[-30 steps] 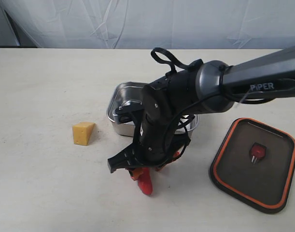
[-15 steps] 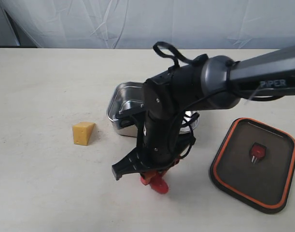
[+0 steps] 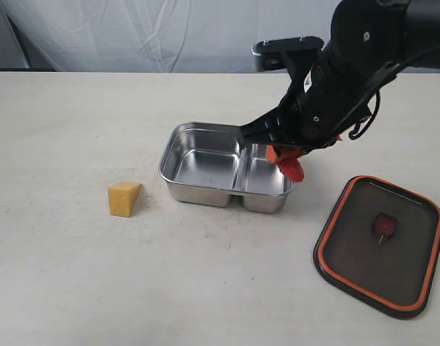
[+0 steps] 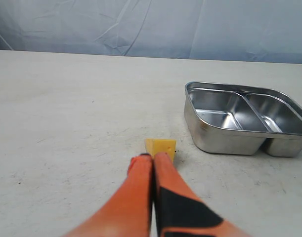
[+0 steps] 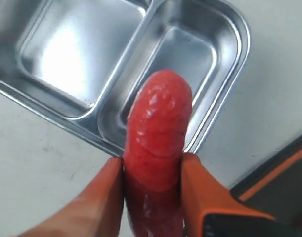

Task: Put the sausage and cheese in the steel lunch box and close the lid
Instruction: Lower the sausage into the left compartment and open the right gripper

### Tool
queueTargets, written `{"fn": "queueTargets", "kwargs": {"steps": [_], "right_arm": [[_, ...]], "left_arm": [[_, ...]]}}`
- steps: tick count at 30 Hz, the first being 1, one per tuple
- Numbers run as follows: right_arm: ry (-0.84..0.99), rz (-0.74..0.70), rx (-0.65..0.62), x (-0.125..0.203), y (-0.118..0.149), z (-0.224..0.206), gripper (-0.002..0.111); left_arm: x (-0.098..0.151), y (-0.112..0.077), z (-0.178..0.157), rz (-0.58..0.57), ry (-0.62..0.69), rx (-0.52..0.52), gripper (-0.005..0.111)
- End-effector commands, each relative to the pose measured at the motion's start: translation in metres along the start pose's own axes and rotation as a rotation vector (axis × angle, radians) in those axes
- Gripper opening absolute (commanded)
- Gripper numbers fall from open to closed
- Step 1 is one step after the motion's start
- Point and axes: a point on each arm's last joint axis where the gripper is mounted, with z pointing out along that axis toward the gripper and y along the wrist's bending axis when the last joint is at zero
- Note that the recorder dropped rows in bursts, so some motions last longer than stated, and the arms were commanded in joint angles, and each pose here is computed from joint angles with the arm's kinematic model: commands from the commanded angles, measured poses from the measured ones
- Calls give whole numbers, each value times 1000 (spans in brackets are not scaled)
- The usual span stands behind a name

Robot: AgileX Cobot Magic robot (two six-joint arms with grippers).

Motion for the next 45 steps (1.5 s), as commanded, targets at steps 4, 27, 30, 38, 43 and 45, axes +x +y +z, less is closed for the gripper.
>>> {"fn": "queueTargets", "kwargs": {"steps": [4, 27, 30, 38, 43, 45], "right_arm": [[-10, -7, -23, -15, -2, 31, -1], [-64, -43, 3, -42, -2, 57, -1], [-68, -82, 34, -42, -4, 57, -1], [-116, -50, 28, -47, -4, 57, -1], [-122, -47, 25, -47, -3, 57, -1], [-122, -45, 24, -47, -3, 57, -1]], "left_arm": [[0, 0, 0, 0, -3, 0, 0], [0, 0, 0, 0, -3, 0, 0], [0, 0, 0, 0, -3, 0, 0], [0, 0, 0, 0, -3, 0, 0], [0, 0, 0, 0, -3, 0, 0], [0, 0, 0, 0, -3, 0, 0]]}}
